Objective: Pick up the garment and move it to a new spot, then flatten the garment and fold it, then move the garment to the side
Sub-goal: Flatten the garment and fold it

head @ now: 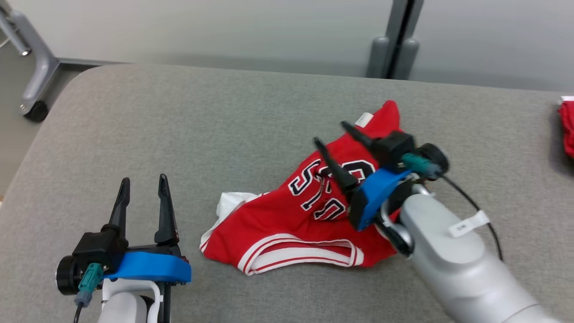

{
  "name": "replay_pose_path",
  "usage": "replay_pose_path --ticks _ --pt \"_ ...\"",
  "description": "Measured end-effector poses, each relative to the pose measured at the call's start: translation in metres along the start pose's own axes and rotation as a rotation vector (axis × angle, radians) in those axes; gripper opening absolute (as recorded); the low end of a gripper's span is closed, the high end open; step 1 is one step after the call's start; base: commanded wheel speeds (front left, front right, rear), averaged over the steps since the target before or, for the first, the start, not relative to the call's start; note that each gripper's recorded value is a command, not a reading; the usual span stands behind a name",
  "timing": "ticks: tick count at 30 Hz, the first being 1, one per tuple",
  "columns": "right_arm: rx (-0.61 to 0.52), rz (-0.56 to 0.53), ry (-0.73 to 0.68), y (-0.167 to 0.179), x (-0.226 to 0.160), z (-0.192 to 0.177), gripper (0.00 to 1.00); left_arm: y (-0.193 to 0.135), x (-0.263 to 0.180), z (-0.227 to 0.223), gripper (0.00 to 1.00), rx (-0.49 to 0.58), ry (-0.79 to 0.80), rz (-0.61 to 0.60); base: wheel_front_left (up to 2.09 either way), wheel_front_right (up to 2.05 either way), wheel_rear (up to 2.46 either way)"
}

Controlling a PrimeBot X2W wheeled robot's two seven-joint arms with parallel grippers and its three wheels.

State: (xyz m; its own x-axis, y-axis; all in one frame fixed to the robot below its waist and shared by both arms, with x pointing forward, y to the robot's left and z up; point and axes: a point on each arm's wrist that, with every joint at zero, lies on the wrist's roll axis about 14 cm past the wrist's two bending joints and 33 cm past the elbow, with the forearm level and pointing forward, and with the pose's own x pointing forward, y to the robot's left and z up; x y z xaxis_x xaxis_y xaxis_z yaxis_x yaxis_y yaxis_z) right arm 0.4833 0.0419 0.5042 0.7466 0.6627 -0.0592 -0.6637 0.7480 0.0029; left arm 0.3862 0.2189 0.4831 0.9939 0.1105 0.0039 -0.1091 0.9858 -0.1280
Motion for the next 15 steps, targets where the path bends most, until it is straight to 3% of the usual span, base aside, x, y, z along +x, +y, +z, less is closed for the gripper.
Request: replay_pose_path --ticks 7,15 --pt "-0.008 -0.245 -0.049 -0.085 -0.056 0.008 1.00 -0.015 0.004 0.001 1.00 0.006 -0.006 -0.050 0.00 0.00 0.00" --pt "0.002 -0.468 -0.132 -0.128 -0.135 0.011 1.00 -0.028 0.005 0.001 1.00 0.012 -0.010 -0.093 0.00 0.00 0.00"
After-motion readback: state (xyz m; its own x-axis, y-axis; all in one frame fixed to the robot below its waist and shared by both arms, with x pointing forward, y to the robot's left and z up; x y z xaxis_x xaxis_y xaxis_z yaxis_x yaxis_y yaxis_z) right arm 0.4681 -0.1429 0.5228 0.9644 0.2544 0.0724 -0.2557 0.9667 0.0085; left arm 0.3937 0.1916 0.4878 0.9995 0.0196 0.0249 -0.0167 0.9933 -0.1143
